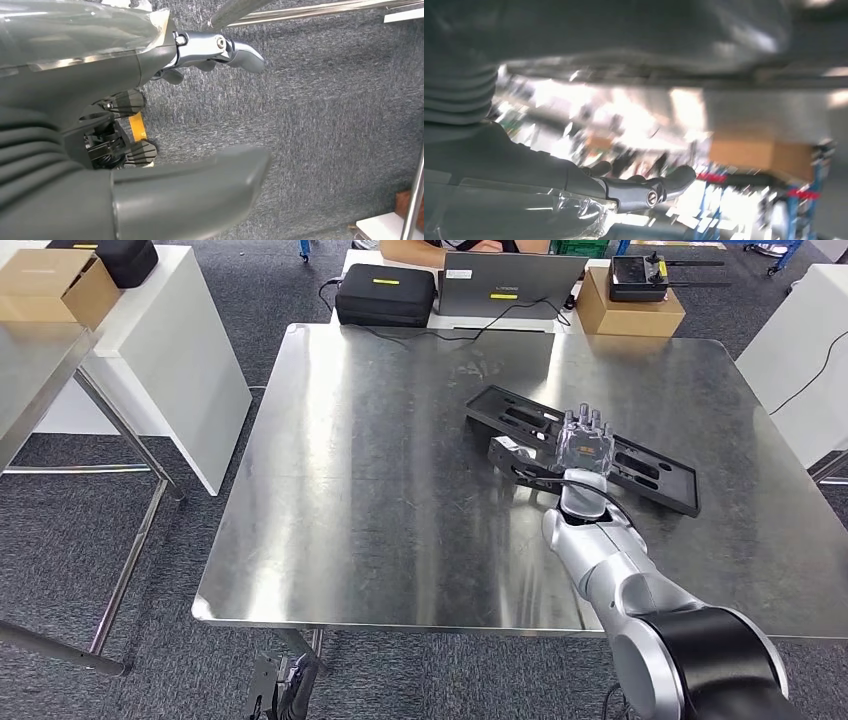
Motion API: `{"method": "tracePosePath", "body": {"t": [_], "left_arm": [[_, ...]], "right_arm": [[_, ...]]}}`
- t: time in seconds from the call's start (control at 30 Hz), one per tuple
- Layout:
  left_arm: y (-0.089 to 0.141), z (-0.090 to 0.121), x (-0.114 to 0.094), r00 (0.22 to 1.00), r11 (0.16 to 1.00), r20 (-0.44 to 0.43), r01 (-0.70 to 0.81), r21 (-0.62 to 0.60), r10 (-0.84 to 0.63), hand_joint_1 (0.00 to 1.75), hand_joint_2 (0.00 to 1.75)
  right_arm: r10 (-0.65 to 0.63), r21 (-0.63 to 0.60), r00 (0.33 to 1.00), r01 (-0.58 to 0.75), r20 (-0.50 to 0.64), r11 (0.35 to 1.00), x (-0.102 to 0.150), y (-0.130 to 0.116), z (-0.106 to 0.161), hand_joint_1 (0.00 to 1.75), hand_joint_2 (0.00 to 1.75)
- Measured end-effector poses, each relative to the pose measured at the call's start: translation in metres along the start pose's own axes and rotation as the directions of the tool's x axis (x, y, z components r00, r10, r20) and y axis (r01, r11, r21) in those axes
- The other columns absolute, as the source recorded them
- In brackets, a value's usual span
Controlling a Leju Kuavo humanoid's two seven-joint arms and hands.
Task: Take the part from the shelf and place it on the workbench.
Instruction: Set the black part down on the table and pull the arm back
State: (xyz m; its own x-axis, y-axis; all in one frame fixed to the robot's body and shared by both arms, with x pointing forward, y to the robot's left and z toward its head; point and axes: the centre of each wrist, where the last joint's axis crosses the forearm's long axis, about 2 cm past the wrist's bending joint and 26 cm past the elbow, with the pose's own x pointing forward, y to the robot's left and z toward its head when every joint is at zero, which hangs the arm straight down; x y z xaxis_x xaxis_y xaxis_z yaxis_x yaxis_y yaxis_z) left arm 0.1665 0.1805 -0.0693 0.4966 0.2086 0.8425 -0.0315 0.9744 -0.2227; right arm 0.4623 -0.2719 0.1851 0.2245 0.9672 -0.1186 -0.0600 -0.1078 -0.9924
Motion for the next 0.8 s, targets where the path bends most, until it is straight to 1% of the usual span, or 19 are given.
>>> {"method": "tracePosePath", "body": {"t": [0.07,0.1,0.13,0.2,0.27,0.3,0.33,0.4,0.43,0.5,0.57,0.6,0.67,0.7,0.8], "left_arm": [[0.000,0.000,0.000,1.000,1.000,-0.001,0.001,0.000,-0.001,0.00,0.00],[0.000,0.000,0.000,1.000,1.000,0.000,0.004,0.002,-0.004,0.00,0.00],[0.001,0.000,0.000,1.000,1.000,0.003,0.010,0.006,-0.010,0.00,0.00],[0.001,0.000,0.000,1.000,1.000,0.012,0.021,0.015,-0.021,0.00,0.00],[0.001,0.001,-0.001,0.999,0.999,0.021,0.027,0.025,-0.027,0.00,0.00],[0.002,0.001,-0.001,0.999,0.999,0.025,0.026,0.031,-0.027,0.00,0.00],[0.002,0.002,-0.002,0.999,0.999,0.029,0.023,0.038,-0.025,0.00,0.00],[0.003,0.004,-0.005,0.999,0.999,0.032,0.018,0.049,-0.020,0.00,0.00],[0.004,0.005,-0.006,0.999,0.998,0.031,0.019,0.054,-0.020,0.00,0.00],[0.005,0.007,-0.008,0.999,0.997,0.024,0.025,0.067,-0.027,0.00,0.00],[0.008,0.009,-0.011,0.999,0.996,0.017,0.030,0.079,-0.032,0.00,0.00],[0.010,0.011,-0.012,0.999,0.996,0.014,0.032,0.084,-0.033,0.00,0.00],[0.013,0.012,-0.014,0.999,0.995,0.010,0.033,0.090,-0.034,0.00,0.00],[0.015,0.012,-0.014,0.999,0.995,0.009,0.034,0.093,-0.035,0.00,0.00],[0.017,0.013,-0.015,0.999,0.994,0.008,0.032,0.105,-0.033,0.00,0.00]], "right_arm": [[-0.090,-0.002,0.994,0.090,0.069,0.996,0.002,-0.001,0.001,0.00,0.00],[-0.151,-0.031,0.982,0.155,0.118,0.987,0.004,-0.003,0.001,0.00,0.00],[-0.221,-0.079,0.959,0.238,0.178,0.968,0.007,-0.005,0.003,0.00,0.00],[-0.347,-0.188,0.889,0.411,0.300,0.892,0.015,-0.009,0.008,0.00,0.00],[-0.448,-0.252,0.800,0.565,0.399,0.786,0.025,-0.008,0.017,0.00,0.00],[-0.501,-0.262,0.740,0.645,0.448,0.718,0.030,-0.005,0.025,0.00,0.00],[-0.556,-0.264,0.668,0.725,0.495,0.636,0.034,0.000,0.035,0.00,0.00],[-0.641,-0.257,0.526,0.845,0.559,0.469,0.041,0.015,0.062,0.00,0.00],[-0.667,-0.255,0.475,0.878,0.574,0.405,0.042,0.023,0.077,0.00,0.00],[-0.695,-0.256,0.395,0.919,0.600,0.301,0.040,0.039,0.105,0.00,0.00],[-0.703,-0.257,0.335,0.941,0.628,0.219,0.035,0.054,0.137,0.00,0.00],[-0.706,-0.255,0.314,0.948,0.635,0.192,0.033,0.061,0.154,0.00,0.00],[-0.708,-0.254,0.294,0.953,0.642,0.164,0.029,0.070,0.181,0.00,0.00],[-0.708,-0.256,0.289,0.954,0.644,0.156,0.027,0.071,0.190,0.00,0.00],[-0.712,-0.255,0.269,0.958,0.649,0.130,0.022,0.070,0.205,0.00,0.00]]}}
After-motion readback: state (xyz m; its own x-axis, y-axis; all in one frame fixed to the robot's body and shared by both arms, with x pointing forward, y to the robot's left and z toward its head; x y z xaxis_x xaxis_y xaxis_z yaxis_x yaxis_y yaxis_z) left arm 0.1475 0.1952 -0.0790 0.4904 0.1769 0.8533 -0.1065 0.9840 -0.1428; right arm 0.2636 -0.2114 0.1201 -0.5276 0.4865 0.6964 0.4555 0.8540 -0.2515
